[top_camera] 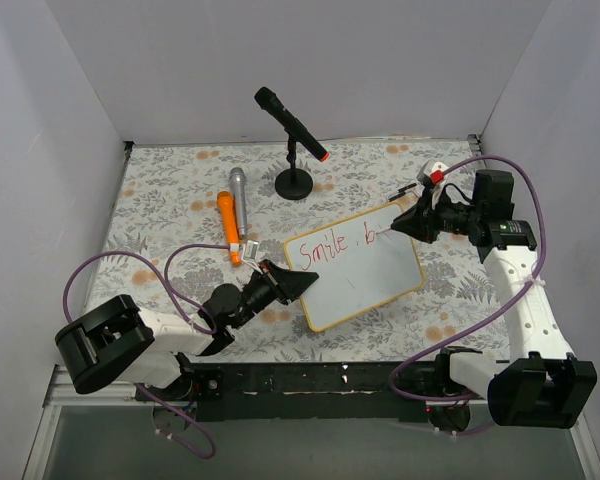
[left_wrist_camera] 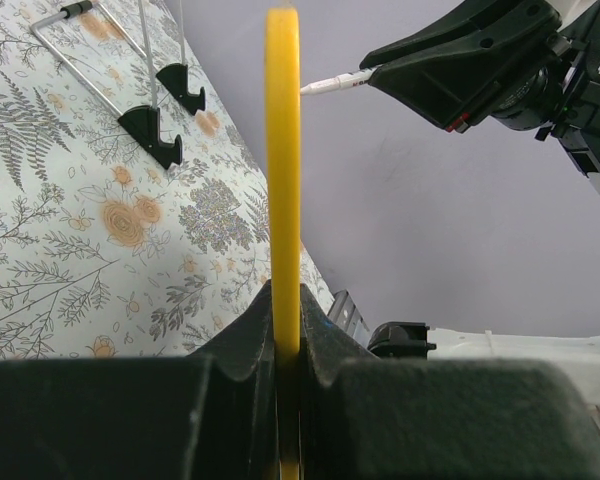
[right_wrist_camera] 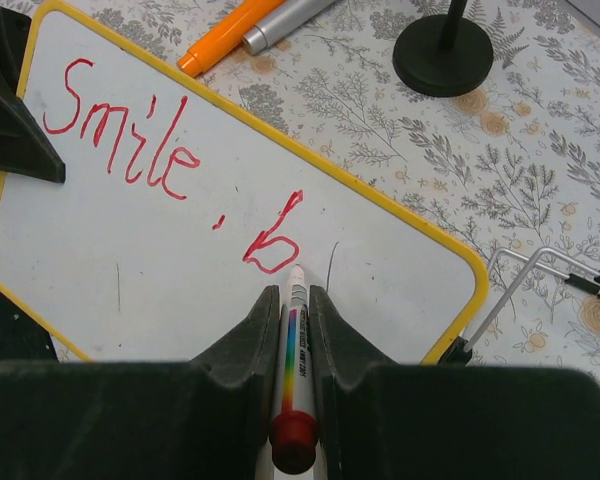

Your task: Write a sentence on the whiteboard

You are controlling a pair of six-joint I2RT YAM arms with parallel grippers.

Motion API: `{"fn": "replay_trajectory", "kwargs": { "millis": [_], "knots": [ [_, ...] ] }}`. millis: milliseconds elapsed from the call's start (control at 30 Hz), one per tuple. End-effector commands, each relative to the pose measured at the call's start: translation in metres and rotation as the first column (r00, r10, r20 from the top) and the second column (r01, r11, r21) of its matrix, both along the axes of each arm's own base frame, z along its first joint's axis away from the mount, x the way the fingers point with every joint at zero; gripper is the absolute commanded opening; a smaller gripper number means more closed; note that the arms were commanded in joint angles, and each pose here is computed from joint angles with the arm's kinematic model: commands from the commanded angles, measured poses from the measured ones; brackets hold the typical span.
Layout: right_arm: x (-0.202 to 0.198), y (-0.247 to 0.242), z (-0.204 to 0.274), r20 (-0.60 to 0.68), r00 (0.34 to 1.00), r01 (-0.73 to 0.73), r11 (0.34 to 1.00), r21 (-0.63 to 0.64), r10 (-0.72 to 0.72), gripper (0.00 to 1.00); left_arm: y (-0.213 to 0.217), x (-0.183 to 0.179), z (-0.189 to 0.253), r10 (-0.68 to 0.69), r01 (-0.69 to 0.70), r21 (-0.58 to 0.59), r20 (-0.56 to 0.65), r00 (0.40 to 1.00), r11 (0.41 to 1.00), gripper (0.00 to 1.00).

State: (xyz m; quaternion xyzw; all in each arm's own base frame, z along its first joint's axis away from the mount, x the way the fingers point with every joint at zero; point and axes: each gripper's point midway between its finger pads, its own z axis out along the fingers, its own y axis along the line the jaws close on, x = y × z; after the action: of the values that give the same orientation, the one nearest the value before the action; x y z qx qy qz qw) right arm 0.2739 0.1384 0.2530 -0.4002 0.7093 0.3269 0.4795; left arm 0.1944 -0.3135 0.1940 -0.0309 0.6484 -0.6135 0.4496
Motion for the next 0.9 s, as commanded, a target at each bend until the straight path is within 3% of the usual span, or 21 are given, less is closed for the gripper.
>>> {"fn": "replay_trajectory", "kwargs": {
  "millis": [0, 867],
  "knots": [
    [0.002, 0.009, 0.007, 0.034, 0.999, -0.031, 0.999, 0.014, 0.031, 0.01, 0.035, -0.025, 0.138, 0.062, 0.079, -0.432, 0.302, 0.951, 0.898, 0.00],
    [0.026, -0.005, 0.010, 0.078, 0.994, 0.079, 0.996, -0.046, -0.075, 0.01, 0.033, -0.025, 0.137, 0.052, 0.087, -0.430, 0.301, 0.952, 0.899, 0.00]
  ]
}}
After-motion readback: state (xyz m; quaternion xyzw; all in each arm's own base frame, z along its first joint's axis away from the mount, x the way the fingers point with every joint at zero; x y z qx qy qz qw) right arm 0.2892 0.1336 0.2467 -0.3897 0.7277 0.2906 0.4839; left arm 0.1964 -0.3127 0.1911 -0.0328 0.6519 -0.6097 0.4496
